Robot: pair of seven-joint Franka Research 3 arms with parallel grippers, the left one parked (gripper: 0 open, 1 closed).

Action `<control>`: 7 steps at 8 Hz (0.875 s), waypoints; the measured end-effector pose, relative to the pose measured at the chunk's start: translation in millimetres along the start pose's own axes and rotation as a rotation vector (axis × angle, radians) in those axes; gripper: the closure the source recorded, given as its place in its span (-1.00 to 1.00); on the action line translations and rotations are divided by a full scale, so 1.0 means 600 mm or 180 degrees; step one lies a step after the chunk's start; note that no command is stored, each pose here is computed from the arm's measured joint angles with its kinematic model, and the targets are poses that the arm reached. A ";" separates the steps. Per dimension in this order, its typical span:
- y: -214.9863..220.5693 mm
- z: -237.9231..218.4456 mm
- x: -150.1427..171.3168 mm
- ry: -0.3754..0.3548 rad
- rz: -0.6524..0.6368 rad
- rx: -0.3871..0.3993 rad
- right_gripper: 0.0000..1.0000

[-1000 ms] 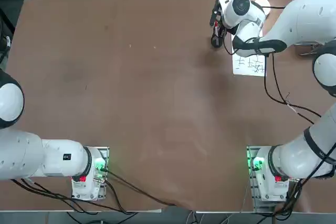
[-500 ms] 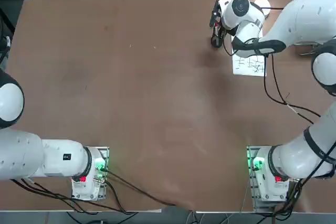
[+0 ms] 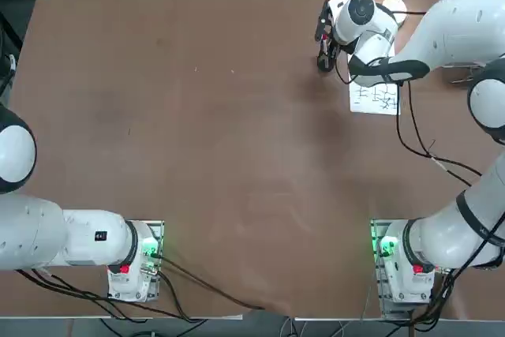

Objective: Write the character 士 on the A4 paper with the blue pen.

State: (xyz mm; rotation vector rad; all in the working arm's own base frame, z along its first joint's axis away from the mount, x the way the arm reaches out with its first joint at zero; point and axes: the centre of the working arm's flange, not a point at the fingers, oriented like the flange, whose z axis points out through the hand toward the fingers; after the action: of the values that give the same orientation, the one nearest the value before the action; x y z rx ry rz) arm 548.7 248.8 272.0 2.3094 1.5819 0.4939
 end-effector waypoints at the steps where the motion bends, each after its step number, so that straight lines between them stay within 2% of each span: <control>1: 0.000 0.000 0.000 0.0000 -0.0002 0.0000 0.15; 7: 0.000 0.000 0.000 0.0001 -0.0008 -0.0001 0.28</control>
State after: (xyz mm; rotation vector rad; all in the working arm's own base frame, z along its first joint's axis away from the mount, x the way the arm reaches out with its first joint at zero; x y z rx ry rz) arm 548.9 248.8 272.2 2.3070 1.5844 0.4940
